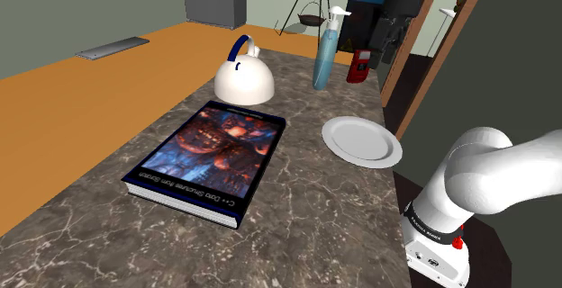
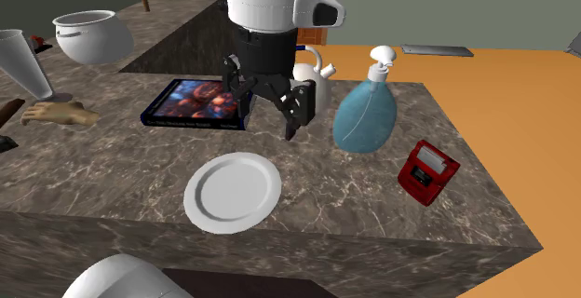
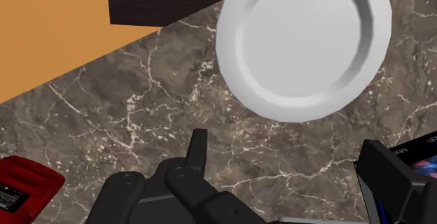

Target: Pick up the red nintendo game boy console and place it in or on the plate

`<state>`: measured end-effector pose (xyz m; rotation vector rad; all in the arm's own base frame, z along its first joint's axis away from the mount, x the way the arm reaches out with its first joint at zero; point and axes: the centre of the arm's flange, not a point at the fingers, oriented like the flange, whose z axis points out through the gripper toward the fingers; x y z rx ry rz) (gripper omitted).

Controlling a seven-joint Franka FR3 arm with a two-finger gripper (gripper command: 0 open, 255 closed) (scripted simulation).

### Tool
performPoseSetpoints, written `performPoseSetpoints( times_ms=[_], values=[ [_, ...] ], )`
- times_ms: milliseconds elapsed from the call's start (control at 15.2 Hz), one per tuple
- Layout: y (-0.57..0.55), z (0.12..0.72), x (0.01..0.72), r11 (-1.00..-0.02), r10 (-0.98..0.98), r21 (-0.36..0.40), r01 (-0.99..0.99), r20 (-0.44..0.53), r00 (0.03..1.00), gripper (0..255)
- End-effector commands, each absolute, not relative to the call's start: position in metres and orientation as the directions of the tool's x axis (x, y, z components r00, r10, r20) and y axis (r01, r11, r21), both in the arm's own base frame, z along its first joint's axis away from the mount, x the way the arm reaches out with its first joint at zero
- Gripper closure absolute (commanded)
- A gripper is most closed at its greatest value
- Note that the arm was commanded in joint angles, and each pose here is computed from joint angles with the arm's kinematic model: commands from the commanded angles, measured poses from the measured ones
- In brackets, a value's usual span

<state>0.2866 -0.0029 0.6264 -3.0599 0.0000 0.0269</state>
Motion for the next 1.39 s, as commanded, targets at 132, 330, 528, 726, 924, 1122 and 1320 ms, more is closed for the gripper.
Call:
performPoseSetpoints(
  times_ms=[132, 330, 528, 726, 924, 1122, 1320],
  values=[
    [-0.026, 0.623, 0.297, -0.996, 0.053, -0.074, 0.051, -0.022, 0.998, 0],
    [-0.06, 0.618, 0.315, -0.99, 0.131, -0.063, 0.129, -0.03, 0.991, 0],
    [-0.092, 0.614, 0.335, -0.977, 0.208, -0.053, 0.205, -0.038, 0.977, 0],
    [-0.123, 0.61, 0.358, -0.959, 0.283, -0.044, 0.281, -0.047, 0.958, 0],
    [-0.151, 0.606, 0.384, -0.934, 0.357, -0.035, 0.355, -0.057, 0.932, 0],
    [-0.178, 0.602, 0.411, -0.904, 0.428, -0.027, 0.427, -0.067, 0.901, 0],
    [-0.203, 0.598, 0.44, -0.868, 0.496, -0.02, 0.497, -0.078, 0.865, 0]
  ],
)
